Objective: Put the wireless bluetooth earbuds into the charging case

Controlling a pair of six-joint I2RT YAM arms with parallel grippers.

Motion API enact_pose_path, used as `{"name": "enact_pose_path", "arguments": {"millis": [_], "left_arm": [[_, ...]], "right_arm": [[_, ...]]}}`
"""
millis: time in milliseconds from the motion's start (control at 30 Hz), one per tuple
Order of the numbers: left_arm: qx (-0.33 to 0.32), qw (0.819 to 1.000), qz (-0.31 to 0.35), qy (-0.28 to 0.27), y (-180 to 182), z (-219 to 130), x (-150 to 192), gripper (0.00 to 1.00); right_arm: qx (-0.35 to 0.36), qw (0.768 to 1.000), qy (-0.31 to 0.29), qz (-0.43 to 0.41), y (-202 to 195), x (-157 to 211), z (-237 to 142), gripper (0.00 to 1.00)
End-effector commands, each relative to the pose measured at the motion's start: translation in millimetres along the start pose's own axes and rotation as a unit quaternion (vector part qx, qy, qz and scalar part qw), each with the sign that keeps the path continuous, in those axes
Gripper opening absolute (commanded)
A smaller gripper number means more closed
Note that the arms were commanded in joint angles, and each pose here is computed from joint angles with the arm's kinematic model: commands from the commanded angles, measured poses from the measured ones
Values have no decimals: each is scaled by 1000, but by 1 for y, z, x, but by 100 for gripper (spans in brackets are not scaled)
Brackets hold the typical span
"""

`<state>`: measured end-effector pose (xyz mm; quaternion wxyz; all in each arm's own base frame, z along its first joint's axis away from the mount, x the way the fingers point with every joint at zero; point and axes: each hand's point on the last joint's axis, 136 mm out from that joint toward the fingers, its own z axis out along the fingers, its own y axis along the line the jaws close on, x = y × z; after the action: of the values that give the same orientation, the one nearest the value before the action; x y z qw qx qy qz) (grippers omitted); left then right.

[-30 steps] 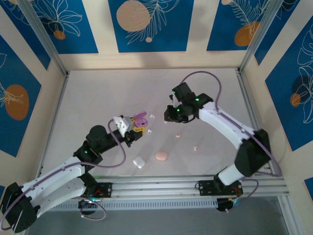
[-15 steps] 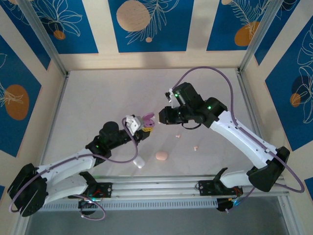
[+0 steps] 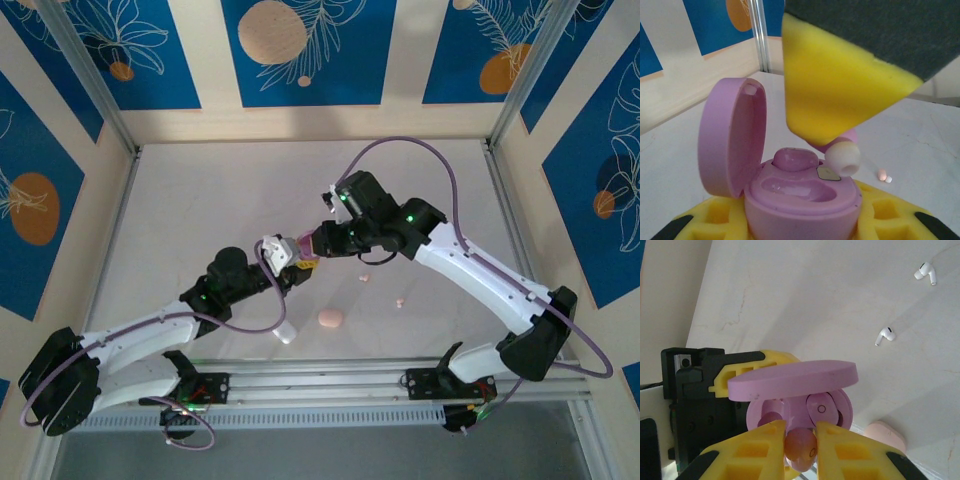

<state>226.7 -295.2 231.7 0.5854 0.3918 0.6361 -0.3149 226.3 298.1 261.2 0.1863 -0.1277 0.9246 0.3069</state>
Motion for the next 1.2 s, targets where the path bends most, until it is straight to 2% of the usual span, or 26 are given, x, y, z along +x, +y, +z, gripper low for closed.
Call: {"name": "enact_pose_path", "arguments": {"millis": [0, 867, 1033, 1167], "left_arm": [[1, 999, 19, -40, -2, 1, -29, 27], [-6, 998, 17, -55, 0, 0, -37, 28], [-6, 998, 17, -56, 0, -1, -38, 28], [-5, 998, 17, -57, -1, -1, -39, 28]], "right_arm": [[-7, 1000, -24, 4, 11, -13, -7, 20], [11, 999, 28, -14, 18, 8, 9, 22], [12, 999, 28, -17, 19, 8, 7, 25], [22, 999, 19, -17, 16, 4, 3, 23]]}}
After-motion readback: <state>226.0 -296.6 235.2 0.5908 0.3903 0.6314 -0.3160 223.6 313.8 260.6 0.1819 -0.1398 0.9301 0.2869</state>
